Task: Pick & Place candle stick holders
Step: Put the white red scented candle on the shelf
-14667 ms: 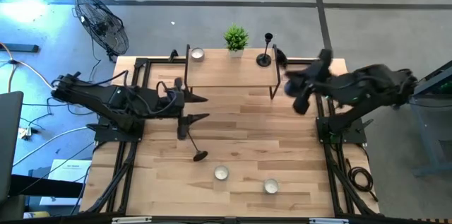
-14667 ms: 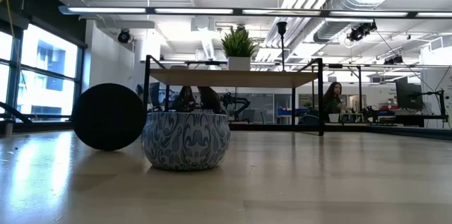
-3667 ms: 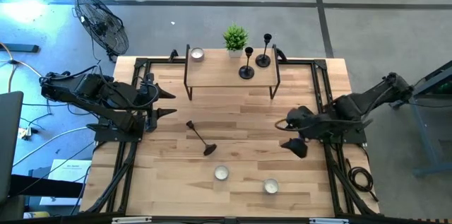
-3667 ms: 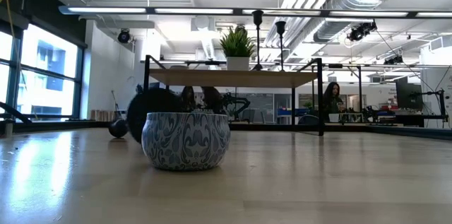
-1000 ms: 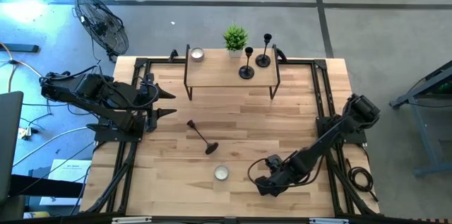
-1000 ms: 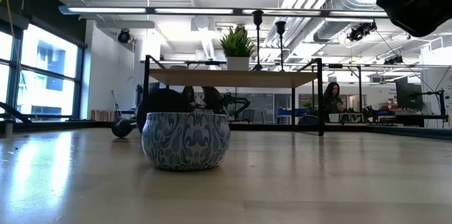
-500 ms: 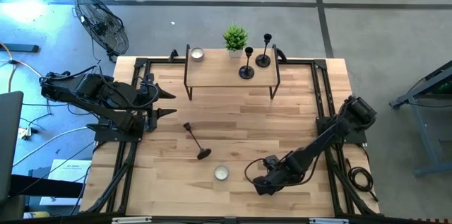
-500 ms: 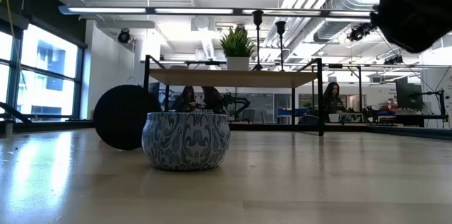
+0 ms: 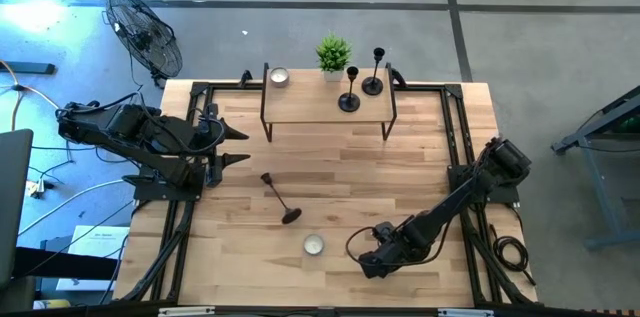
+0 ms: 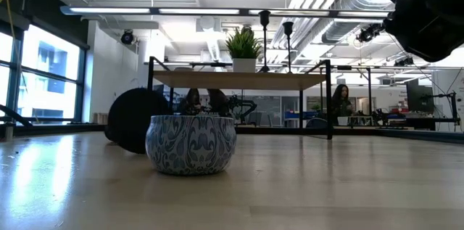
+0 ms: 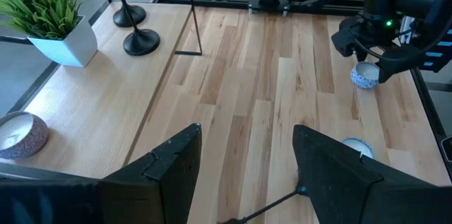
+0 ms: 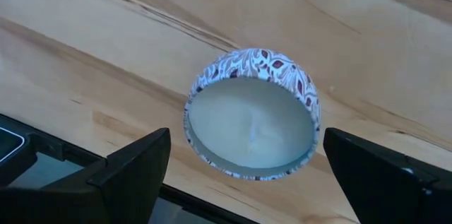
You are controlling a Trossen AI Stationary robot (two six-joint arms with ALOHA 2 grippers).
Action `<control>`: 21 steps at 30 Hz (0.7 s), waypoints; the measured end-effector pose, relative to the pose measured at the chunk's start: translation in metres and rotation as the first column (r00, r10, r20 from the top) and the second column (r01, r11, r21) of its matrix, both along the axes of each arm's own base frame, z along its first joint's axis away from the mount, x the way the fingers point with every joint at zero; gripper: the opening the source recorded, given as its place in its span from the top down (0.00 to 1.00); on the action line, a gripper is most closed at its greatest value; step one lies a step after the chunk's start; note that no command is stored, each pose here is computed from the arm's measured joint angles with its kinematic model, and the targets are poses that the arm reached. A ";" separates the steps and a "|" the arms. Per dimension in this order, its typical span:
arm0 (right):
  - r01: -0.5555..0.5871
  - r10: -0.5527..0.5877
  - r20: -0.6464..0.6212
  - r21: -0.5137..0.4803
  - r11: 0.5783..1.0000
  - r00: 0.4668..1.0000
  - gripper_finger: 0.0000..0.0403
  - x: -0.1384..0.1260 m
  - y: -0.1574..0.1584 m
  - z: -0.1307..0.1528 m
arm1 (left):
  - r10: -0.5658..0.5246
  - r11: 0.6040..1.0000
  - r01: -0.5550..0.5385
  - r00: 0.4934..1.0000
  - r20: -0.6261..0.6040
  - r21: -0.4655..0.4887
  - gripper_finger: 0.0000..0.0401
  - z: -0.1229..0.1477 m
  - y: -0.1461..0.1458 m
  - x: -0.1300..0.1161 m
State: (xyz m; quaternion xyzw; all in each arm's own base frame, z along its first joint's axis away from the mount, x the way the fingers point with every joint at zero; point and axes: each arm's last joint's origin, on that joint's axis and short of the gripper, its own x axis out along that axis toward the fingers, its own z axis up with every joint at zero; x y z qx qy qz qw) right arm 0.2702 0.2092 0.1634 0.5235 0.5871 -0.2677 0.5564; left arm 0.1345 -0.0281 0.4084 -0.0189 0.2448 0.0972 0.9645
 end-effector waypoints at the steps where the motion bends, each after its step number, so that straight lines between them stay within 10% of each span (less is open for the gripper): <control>1: -0.001 0.001 0.000 0.000 1.000 1.000 0.09 0.000 0.000 0.000 | 0.000 1.000 0.000 1.000 0.000 0.000 0.46 0.000 0.000 0.000; 21: -0.052 0.052 -0.010 -0.034 0.998 0.999 0.09 0.004 -0.002 -0.011 | 0.000 1.000 0.000 1.000 0.000 0.000 0.46 0.000 0.000 0.000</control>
